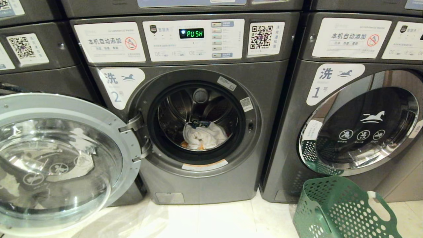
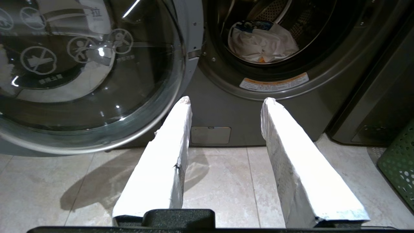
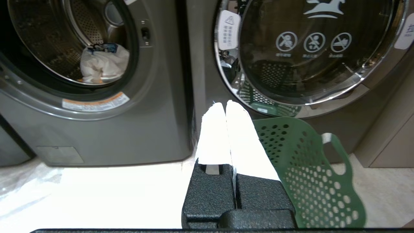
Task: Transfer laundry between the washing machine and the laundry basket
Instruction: Pick a cloth and place it into the basket
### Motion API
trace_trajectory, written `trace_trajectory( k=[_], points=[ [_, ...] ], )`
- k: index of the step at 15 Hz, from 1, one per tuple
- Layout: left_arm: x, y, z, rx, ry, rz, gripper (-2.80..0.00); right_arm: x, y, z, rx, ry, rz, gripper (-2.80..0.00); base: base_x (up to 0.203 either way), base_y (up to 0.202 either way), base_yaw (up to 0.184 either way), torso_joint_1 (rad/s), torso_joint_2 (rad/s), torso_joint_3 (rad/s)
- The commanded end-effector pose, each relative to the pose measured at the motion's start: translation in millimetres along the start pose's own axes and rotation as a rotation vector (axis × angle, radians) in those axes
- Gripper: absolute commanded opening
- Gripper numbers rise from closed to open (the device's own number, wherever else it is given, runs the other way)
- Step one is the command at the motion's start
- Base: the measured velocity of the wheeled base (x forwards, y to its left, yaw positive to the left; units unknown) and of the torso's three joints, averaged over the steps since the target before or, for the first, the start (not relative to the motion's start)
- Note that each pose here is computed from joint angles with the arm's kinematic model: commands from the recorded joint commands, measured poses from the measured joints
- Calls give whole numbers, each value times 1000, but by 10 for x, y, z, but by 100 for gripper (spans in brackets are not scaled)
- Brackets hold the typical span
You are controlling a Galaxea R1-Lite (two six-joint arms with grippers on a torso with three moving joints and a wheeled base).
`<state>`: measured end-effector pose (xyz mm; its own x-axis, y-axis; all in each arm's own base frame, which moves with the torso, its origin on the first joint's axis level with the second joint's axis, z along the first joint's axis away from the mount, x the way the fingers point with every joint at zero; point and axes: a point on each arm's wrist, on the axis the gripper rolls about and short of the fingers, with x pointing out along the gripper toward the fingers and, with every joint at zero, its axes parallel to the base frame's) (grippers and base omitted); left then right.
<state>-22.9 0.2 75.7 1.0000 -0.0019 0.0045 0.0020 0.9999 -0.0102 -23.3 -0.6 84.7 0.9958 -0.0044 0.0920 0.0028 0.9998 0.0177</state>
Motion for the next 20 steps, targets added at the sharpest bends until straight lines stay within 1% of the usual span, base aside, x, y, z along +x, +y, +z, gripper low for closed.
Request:
trace_trajectory(
  k=[1, 12, 17, 20],
  points=[
    [2, 0, -4, -1, 3, 0, -280, 19, -1, -95, 0, 34, -1, -280, 0, 196, 1, -2, -2, 3],
    [2, 0, -4, 1, 3, 0, -280, 20, -2, -99, 0, 35, -1, -280, 0, 186, -1, 4, 3, 3],
    [2, 0, -4, 1, 3, 0, -280, 20, -1, -95, -2, 34, 1, -280, 0, 0, 0, 0, 0, 0],
    [2, 0, -4, 1, 3, 0, -280, 19, -1, -96, -2, 35, 1, -280, 158, 0, 2, 5, 0, 2]
  ],
)
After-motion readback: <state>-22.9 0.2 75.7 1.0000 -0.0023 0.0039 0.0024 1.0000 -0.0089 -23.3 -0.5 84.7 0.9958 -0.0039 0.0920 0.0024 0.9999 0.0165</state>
